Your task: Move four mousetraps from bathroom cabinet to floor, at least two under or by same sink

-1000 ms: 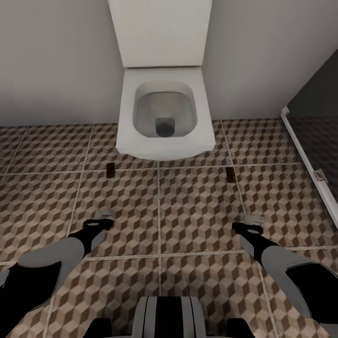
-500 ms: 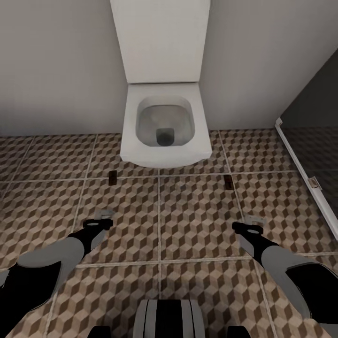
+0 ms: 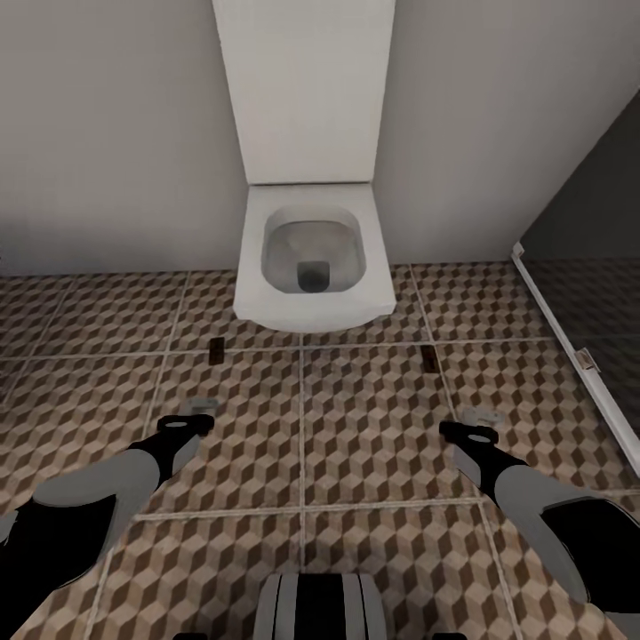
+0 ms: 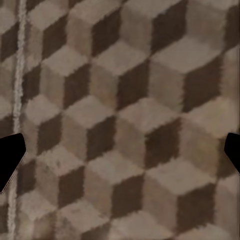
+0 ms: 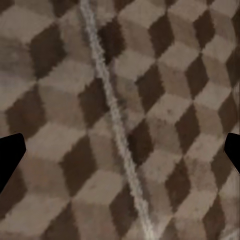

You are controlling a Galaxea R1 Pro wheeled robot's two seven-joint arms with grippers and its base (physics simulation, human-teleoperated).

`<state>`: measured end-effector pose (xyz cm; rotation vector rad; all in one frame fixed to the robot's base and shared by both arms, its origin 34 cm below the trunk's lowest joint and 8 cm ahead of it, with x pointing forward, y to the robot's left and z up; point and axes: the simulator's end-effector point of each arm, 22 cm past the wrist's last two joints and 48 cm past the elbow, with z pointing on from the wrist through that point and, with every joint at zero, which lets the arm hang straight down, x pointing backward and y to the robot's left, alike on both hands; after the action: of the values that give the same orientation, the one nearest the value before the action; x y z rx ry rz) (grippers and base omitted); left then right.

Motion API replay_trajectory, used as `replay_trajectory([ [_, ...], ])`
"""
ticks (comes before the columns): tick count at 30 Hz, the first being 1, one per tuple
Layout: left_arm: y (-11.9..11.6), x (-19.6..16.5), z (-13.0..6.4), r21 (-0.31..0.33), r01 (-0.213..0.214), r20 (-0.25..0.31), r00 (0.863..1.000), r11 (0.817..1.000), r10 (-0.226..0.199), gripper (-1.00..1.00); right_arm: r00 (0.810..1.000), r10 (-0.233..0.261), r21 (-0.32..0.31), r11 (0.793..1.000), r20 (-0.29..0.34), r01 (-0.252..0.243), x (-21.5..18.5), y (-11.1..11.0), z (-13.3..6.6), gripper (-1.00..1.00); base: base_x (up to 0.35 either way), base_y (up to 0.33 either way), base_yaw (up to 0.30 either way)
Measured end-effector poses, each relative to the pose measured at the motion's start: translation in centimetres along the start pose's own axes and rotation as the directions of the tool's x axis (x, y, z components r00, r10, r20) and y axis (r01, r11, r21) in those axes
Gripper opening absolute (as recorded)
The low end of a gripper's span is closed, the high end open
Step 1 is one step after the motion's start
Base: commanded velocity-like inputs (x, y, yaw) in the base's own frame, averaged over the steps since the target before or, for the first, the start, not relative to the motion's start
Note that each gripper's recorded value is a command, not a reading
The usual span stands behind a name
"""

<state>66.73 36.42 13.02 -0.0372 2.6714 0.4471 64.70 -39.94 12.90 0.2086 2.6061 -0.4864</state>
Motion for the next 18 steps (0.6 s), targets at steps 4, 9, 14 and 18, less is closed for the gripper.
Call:
replay_trajectory([
  [4,0.2,-1.0,-0.6,0.0,0.004,0.016,1.0,1.0,-0.004,1.0,1.0,0.006,0.0,1.0,0.015,-0.006,-1.0,-0.2,-0.5,1.0,0.0,0.0,0.0],
  [9,0.5,-2.1,-1.4,0.0,0.01,0.035,0.999,1.0,-0.01,1.0,0.999,0.015,-0.001,1.0,0.034,-0.015,-2.2,-0.4,-1.2,1.0,0.0,0.0,0.0],
  [14,0.7,-3.3,-2.2,0.002,0.016,0.054,0.998,1.0,-0.016,1.0,0.998,0.023,-0.003,1.0,0.052,-0.023,-3.4,-0.6,-1.9,1.0,0.0,0.0,0.0],
  [18,0.7,-4.3,-2.9,0.006,0.02,0.07,0.997,1.0,-0.02,1.0,0.997,0.029,-0.006,1.0,0.067,-0.028,-4.4,-0.8,-2.5,1.0,0.0,0.0,0.0],
])
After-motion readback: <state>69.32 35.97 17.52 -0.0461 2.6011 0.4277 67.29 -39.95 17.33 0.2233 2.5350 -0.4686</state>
